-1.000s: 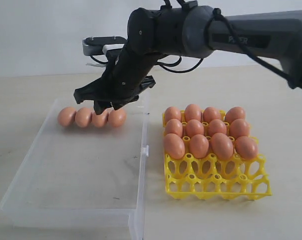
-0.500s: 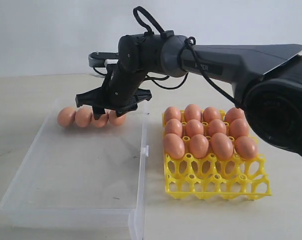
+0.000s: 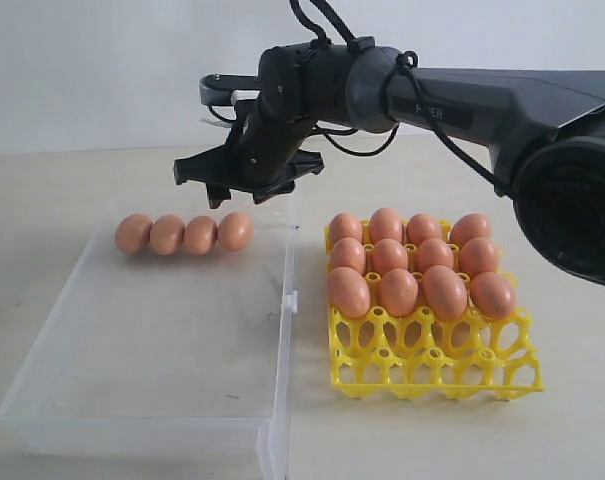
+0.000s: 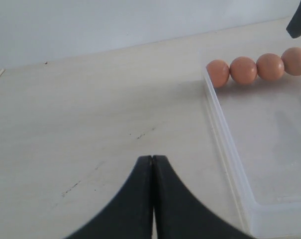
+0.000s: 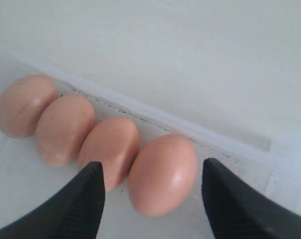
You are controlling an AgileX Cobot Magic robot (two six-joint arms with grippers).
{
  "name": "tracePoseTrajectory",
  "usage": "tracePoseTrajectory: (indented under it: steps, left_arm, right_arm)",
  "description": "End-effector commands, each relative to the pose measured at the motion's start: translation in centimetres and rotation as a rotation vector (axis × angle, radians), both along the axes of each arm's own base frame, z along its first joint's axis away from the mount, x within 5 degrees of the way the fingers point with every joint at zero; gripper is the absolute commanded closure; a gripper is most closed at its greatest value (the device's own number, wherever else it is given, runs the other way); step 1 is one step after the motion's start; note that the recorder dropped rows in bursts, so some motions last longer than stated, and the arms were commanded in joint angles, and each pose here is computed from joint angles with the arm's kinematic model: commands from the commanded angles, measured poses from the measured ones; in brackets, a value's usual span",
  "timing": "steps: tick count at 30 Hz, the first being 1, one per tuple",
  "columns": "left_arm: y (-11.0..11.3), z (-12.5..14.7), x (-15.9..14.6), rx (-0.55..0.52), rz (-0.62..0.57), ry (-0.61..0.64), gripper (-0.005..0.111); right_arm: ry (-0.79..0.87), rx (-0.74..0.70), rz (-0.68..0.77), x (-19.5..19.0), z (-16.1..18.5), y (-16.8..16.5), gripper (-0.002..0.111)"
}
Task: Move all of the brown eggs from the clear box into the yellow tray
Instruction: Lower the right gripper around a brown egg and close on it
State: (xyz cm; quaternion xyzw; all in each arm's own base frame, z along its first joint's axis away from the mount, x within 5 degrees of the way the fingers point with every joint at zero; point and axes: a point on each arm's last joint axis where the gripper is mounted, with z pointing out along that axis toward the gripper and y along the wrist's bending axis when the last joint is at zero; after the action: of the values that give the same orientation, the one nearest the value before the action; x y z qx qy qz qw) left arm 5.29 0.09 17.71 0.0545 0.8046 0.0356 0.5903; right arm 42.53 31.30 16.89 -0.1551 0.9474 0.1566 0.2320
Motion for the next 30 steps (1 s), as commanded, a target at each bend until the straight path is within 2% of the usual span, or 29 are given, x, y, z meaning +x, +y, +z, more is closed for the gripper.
tracePoseTrajectory:
  steps: [1, 13, 22, 30]
  left_arm:
    - [0.0, 0.2, 0.0, -0.006, -0.004, -0.016, 0.107]
    - [0.0, 0.2, 0.0, -0.006, -0.004, -0.016, 0.107]
    - [0.0, 0.2, 0.0, -0.006, -0.004, -0.016, 0.107]
    - [0.0, 0.2, 0.0, -0.006, -0.004, -0.016, 0.107]
  right_arm:
    - [-0.036, 0.017, -0.018, 0.5, 0.7, -0.3, 0.052]
    - [-0.018, 0.033, -0.054, 1.1, -2.8, 0.2, 0.052]
    - [-0.061, 0.090, -0.087, 1.6, -2.9, 0.6, 0.052]
    - [-0.025, 0.083, -0.101, 1.4, -4.5, 0.9, 0.052]
